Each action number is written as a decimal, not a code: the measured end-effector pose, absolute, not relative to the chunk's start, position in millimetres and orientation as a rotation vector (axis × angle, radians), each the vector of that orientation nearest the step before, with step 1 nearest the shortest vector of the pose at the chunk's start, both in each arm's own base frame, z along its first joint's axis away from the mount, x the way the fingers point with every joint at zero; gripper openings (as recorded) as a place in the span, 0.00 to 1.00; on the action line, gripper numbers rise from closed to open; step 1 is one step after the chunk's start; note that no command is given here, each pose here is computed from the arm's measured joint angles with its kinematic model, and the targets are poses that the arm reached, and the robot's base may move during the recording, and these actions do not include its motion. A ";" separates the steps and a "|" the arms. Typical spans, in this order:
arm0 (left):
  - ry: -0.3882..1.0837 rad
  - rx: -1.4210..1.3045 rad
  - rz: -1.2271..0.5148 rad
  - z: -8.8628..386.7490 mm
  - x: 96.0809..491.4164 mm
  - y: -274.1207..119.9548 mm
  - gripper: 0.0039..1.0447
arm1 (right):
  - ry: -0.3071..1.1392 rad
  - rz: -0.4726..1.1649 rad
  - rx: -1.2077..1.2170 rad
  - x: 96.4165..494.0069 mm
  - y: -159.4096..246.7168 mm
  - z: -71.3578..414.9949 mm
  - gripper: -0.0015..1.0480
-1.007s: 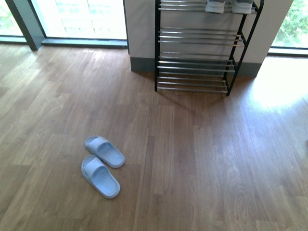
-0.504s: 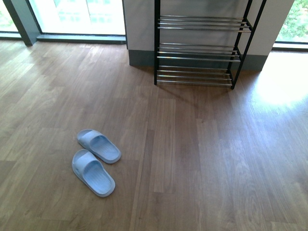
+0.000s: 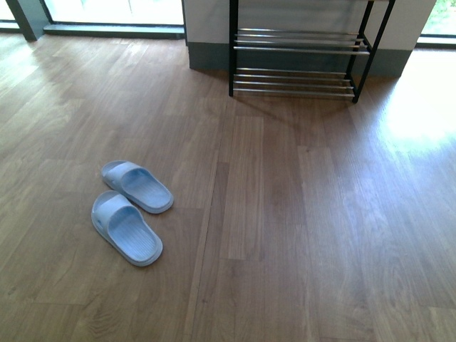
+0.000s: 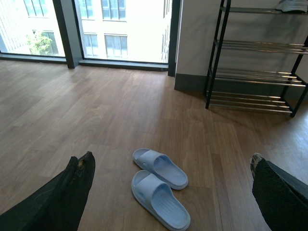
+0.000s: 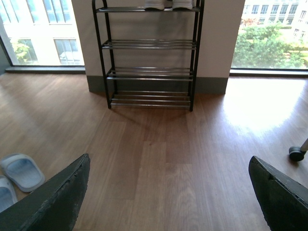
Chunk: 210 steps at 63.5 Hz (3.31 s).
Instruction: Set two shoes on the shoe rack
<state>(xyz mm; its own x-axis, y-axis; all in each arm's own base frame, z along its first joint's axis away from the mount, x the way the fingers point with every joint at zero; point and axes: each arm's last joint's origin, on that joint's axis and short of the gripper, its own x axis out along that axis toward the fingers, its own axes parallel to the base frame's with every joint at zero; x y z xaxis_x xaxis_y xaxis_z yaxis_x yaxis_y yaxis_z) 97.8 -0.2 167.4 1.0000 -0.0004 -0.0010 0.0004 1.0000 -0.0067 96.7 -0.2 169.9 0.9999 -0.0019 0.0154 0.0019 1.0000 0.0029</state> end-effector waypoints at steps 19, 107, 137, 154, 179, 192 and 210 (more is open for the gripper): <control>0.001 -0.007 0.000 167.4 97.8 -0.2 0.91 | -0.015 -0.002 0.003 96.7 -0.2 169.9 0.91; 0.001 -0.007 -0.002 167.4 97.8 -0.2 0.91 | -0.015 -0.002 0.003 96.8 -0.2 169.8 0.91; 0.001 -0.007 -0.002 167.4 97.8 -0.2 0.91 | -0.015 -0.002 0.003 96.8 -0.2 169.8 0.91; 0.001 -0.007 -0.003 167.4 97.8 -0.3 0.91 | -0.015 -0.005 0.003 96.8 -0.3 169.8 0.91; 0.001 -0.007 0.000 167.4 97.8 -0.2 0.91 | 0.049 0.110 -0.019 98.0 1.0 167.7 0.91; 0.001 -0.007 0.000 167.4 97.8 -0.2 0.91 | 0.243 0.375 -0.077 130.4 25.3 159.8 0.91; 0.001 -0.007 0.000 167.4 97.8 -0.2 0.91 | 0.390 0.512 -0.140 207.5 80.8 123.7 0.91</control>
